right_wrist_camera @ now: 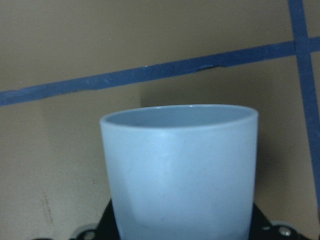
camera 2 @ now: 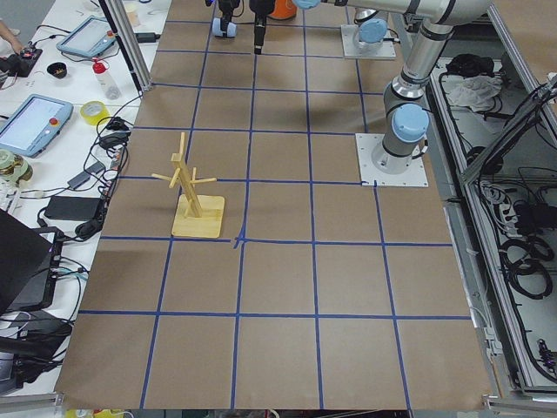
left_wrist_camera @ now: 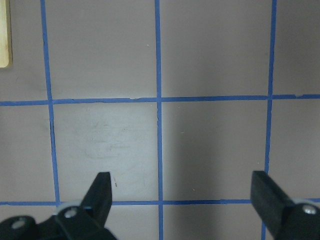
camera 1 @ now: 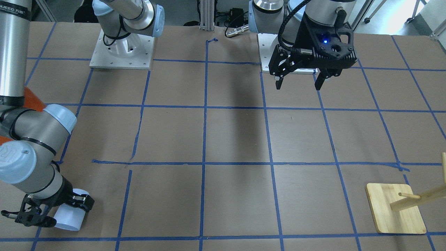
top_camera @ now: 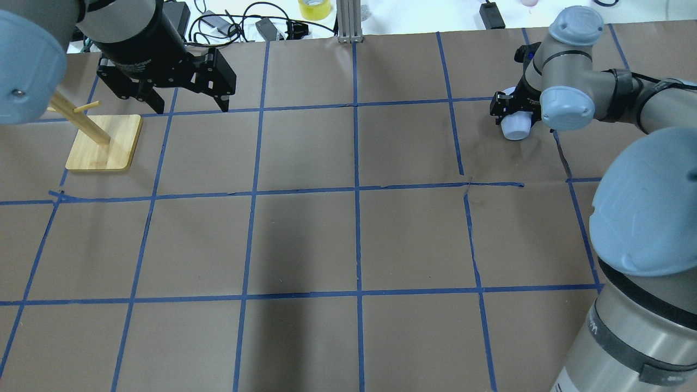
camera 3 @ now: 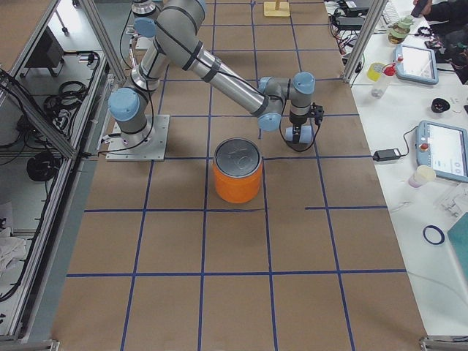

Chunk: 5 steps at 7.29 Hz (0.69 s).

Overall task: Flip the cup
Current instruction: 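Lift the cup with the right gripper and carry it toward the table center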

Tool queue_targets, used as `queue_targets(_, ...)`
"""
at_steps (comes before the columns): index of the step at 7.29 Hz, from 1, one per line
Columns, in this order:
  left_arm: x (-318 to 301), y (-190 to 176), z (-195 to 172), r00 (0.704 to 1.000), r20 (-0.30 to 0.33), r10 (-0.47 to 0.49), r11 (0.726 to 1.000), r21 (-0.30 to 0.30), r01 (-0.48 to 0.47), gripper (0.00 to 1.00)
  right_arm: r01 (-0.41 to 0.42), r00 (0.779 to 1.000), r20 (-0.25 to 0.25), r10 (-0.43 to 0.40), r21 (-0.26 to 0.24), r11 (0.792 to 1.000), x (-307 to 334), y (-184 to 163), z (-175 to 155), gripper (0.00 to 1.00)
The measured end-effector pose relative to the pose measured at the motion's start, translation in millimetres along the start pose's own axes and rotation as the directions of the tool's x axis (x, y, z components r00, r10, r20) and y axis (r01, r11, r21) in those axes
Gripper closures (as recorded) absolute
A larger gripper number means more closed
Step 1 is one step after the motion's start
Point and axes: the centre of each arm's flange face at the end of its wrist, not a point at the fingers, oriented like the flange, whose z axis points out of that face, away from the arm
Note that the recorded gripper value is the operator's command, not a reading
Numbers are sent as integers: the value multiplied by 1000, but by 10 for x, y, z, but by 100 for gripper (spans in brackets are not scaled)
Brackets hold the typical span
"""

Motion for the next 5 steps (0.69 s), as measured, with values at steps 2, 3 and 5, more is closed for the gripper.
queue_targets(2, 0, 0, 2, 1000, 0, 1, 1000, 0, -1, 0, 84, 996, 25, -85, 42, 996, -46, -15, -243, 95)
queue_targets(3, -1, 0, 2, 1000, 0, 0, 1000, 0, 0, 0, 162, 985, 40, -165, 67, 984, -139, -5, -391, 95)
queue_targets(5, -2, -1, 1, 1000, 1, 0, 1000, 1, 0, 0, 386, 918, 52, -393, 109, 916, -903, 149, -586, 93)
